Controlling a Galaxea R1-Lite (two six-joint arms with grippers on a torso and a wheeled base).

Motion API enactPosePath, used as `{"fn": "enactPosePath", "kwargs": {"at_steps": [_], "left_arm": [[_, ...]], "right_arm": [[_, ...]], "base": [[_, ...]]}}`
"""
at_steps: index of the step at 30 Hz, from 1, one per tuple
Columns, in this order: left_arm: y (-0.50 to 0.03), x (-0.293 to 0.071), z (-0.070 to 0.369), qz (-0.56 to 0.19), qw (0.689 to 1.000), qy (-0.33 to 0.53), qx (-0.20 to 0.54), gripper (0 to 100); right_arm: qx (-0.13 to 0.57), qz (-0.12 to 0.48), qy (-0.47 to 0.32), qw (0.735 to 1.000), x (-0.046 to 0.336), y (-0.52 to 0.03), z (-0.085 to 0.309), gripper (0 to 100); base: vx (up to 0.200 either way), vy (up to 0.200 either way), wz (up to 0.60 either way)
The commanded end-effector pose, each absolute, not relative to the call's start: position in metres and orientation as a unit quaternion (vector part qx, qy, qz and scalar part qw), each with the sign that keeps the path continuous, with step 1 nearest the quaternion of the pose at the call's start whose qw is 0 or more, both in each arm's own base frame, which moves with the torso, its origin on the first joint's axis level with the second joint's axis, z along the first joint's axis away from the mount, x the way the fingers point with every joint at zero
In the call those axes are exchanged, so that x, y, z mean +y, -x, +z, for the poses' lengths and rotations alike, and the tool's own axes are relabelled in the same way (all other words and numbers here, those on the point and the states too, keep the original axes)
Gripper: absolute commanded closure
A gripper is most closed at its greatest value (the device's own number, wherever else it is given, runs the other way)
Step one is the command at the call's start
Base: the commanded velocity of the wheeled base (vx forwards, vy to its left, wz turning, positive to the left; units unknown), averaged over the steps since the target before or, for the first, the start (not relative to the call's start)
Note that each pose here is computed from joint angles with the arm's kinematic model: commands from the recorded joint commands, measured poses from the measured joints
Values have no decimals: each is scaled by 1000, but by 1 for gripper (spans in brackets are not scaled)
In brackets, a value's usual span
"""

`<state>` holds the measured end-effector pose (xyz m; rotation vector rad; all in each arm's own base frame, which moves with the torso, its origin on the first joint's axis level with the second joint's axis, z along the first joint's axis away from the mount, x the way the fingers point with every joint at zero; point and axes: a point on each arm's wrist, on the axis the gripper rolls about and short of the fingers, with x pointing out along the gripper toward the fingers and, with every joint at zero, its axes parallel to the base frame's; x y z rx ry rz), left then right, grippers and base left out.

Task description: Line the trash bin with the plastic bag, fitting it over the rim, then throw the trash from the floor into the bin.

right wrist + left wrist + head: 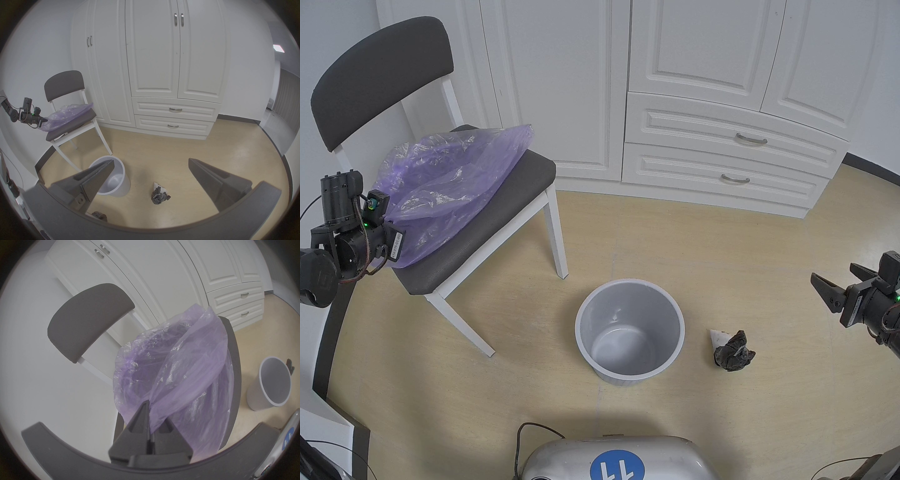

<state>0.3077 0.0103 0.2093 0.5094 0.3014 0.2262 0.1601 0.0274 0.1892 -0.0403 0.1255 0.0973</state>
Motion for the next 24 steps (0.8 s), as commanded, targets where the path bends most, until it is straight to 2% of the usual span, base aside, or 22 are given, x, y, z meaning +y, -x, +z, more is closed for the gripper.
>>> {"fn": "enactPosePath", "kwargs": {"at_steps": [1,12,17,24], "left_arm": [[-304,2,206,101,955,-242,137,100],[-296,-29,199,67,974,-208,66,100],[-296,-36,198,60,979,-191,39,100],[-286,-51,205,61,994,-90,11,100]], "right_arm": [[61,51,28,996,28,-159,189,0],[50,55,29,997,28,-152,191,0],[40,58,65,995,26,-142,190,0],[50,122,67,989,45,-139,185,0]], "base": [[0,0,0],[0,0,0],[0,0,0],[0,0,0]]}}
